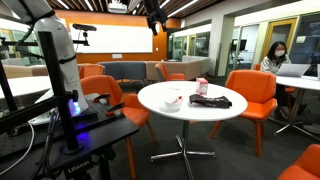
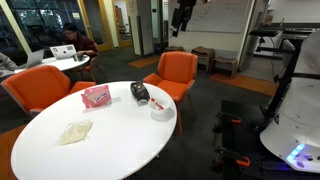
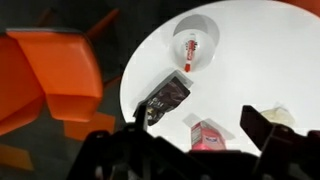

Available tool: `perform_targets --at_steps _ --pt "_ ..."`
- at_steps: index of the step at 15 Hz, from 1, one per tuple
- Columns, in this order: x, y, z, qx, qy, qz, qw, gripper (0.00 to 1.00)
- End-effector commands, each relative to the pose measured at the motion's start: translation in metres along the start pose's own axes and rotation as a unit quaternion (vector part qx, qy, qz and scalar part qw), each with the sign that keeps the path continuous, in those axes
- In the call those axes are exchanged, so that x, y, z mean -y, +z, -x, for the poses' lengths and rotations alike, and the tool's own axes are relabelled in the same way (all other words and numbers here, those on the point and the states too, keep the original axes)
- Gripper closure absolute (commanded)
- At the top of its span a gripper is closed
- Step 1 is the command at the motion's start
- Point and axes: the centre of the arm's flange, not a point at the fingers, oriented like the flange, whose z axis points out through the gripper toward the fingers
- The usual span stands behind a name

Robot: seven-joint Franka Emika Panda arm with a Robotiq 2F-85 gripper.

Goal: Remove the marker from the bowl and put it on the table

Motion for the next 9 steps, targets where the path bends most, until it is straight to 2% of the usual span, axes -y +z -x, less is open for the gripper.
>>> perform_targets --at_steps 1,5,9 --pt "-0.005 0.039 -0.025 -0.009 0.004 0.028 0.9996 0.00" --pt "-0.010 0.093 -0.040 -0.019 -0.022 0.061 0.9977 0.00" --pt "-0.011 0.137 -0.047 -0.007 -0.023 0.058 0.9980 0.00"
